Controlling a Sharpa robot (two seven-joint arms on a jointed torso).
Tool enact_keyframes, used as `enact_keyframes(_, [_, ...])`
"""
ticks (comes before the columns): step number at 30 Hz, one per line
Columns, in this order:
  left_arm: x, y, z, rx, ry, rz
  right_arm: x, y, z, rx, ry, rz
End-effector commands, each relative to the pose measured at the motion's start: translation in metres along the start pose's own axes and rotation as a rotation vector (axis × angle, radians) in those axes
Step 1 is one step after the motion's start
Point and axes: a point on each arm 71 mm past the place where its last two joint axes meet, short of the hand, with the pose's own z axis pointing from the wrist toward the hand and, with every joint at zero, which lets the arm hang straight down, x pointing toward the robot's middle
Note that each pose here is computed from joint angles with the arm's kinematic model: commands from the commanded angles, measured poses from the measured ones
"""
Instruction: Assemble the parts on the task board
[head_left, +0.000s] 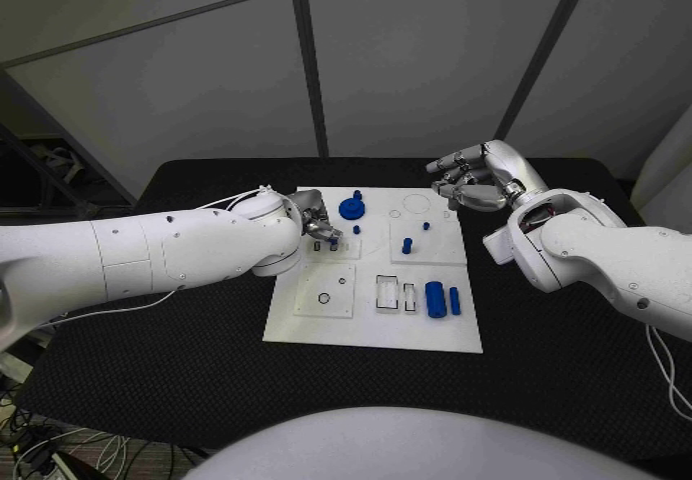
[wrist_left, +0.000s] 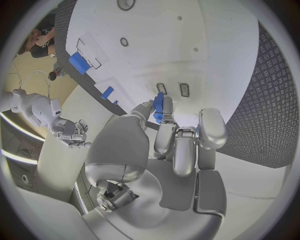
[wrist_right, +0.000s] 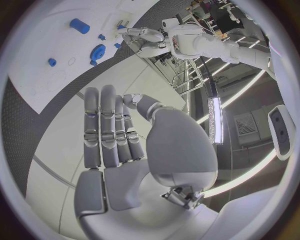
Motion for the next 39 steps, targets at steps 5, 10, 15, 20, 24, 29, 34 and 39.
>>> enact_keyframes(5, [0.0017, -0.0020, -0.0001, 0.008, 0.007, 0.038, 0.0000, 0.0021, 0.0006, -0.012, 0.004, -0.002])
enact_keyframes(10, [0.0030, -0.0014, -0.0001, 0.005, 0.021, 0.047, -0.0001, 0.0020, 0.0006, -0.012, 0.004, -0.002])
enact_keyframes(15, [0.0053, -0.0012, 0.0000, -0.004, 0.049, 0.066, 0.0001, 0.0021, 0.0007, -0.012, 0.005, -0.002])
enact_keyframes(20, [0.0066, -0.0006, -0.0001, -0.010, 0.066, 0.077, 0.0001, 0.0020, 0.0008, -0.012, 0.005, -0.002])
enact_keyframes(24, [0.0073, -0.0007, -0.0002, -0.010, 0.074, 0.082, 0.0001, 0.0020, 0.0009, -0.012, 0.004, -0.002])
enact_keyframes(29, [0.0083, -0.0014, -0.0004, -0.008, 0.083, 0.088, 0.0003, 0.0021, 0.0010, -0.013, 0.005, -0.002])
enact_keyframes(34, [0.0089, -0.0015, -0.0007, -0.008, 0.089, 0.091, 0.0001, 0.0019, 0.0010, -0.012, 0.005, -0.002])
enact_keyframes(39, [0.0097, -0.0018, -0.0013, -0.008, 0.097, 0.096, 0.0002, 0.0019, 0.0011, -0.013, 0.005, -0.002])
